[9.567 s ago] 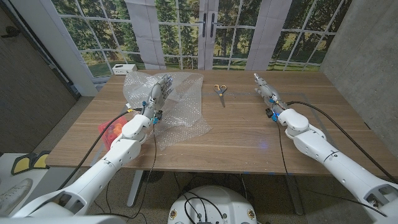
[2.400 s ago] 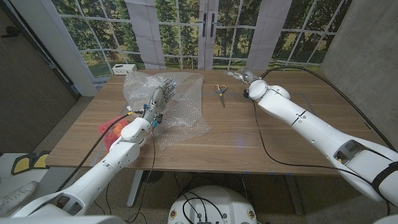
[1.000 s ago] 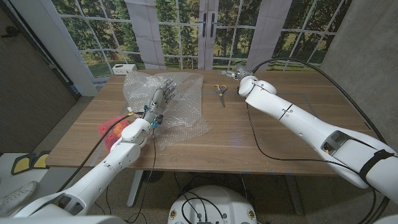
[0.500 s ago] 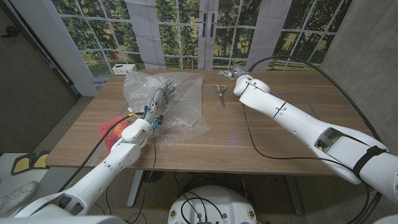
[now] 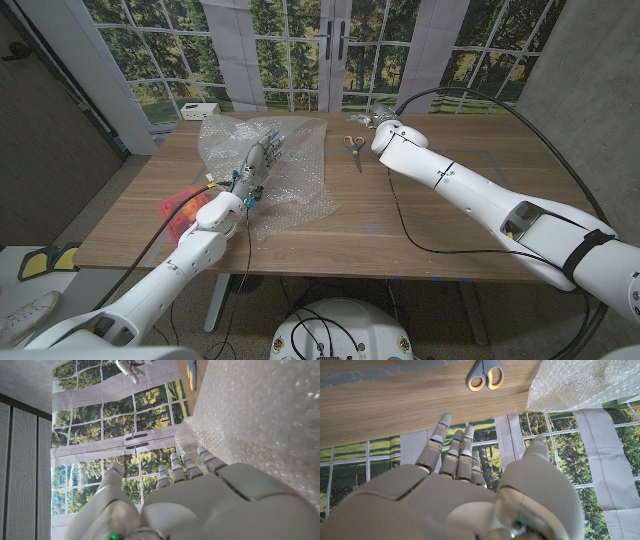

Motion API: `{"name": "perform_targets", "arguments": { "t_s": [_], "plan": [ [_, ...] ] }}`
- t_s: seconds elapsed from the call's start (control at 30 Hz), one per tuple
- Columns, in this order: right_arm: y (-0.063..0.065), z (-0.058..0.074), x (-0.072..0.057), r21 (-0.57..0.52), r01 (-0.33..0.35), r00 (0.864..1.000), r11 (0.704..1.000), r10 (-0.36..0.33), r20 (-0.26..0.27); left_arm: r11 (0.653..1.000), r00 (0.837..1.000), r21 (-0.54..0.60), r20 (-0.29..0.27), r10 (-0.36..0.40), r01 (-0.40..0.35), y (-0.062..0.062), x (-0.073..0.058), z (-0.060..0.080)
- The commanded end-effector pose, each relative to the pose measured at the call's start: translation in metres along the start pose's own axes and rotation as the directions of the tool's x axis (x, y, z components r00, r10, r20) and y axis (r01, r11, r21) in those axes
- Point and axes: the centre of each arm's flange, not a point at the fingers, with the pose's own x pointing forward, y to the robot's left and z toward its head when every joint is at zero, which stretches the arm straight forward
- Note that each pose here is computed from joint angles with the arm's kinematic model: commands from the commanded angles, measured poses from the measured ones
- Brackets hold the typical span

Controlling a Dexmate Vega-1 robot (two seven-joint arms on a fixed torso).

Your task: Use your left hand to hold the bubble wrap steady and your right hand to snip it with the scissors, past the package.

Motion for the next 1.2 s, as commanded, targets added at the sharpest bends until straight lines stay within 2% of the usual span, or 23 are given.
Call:
{"name": "perform_targets", "arguments": {
  "t_s": [0.03,0.37,1.2],
  "plan": [
    [0.006,0.004,0.000,-0.039,0.017,1.000,0.999,-0.017,-0.014,1.000,1.000,0.007,-0.001,-0.002,0.002,0.001,-0.002,0.002],
    [0.013,0.006,0.002,-0.089,0.021,0.999,0.996,-0.023,-0.028,1.000,1.000,0.010,0.000,-0.014,0.014,0.000,-0.001,0.004],
    [0.027,0.008,0.015,-0.132,0.022,0.998,0.991,-0.030,-0.055,1.000,1.000,0.010,-0.003,-0.006,0.006,0.005,0.001,0.004]
  ]
}}
